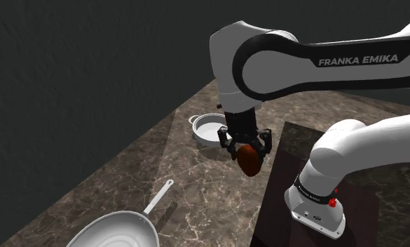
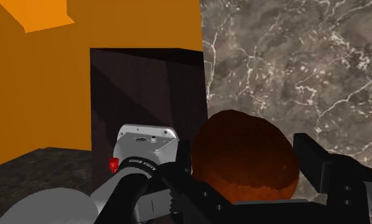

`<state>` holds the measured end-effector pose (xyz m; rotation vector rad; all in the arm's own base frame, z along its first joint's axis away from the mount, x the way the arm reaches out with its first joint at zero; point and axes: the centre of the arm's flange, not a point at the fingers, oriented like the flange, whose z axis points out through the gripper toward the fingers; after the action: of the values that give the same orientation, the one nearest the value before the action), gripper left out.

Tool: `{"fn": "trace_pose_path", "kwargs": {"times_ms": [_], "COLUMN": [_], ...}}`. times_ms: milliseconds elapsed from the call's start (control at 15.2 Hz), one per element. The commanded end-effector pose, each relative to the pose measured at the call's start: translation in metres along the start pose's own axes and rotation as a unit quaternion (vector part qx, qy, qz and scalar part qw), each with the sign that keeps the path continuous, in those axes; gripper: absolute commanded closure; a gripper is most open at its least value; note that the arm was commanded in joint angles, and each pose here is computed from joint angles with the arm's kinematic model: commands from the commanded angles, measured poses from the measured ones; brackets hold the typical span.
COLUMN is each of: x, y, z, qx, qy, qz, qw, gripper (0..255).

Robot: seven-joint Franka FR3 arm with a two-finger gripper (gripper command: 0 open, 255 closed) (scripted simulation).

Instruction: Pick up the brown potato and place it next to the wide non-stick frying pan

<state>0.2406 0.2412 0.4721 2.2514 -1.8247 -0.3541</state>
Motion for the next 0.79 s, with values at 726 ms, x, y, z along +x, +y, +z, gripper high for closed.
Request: {"fn": "trace_pose_path", "kwargs": {"times_ms": [726], "x": [-0.172], "y": [-0.007], "z": [0.005], "qx": [0.000], "qy": [-0.001], "qz": [0.000], "qw": [1.0000], "gripper": [255]}}
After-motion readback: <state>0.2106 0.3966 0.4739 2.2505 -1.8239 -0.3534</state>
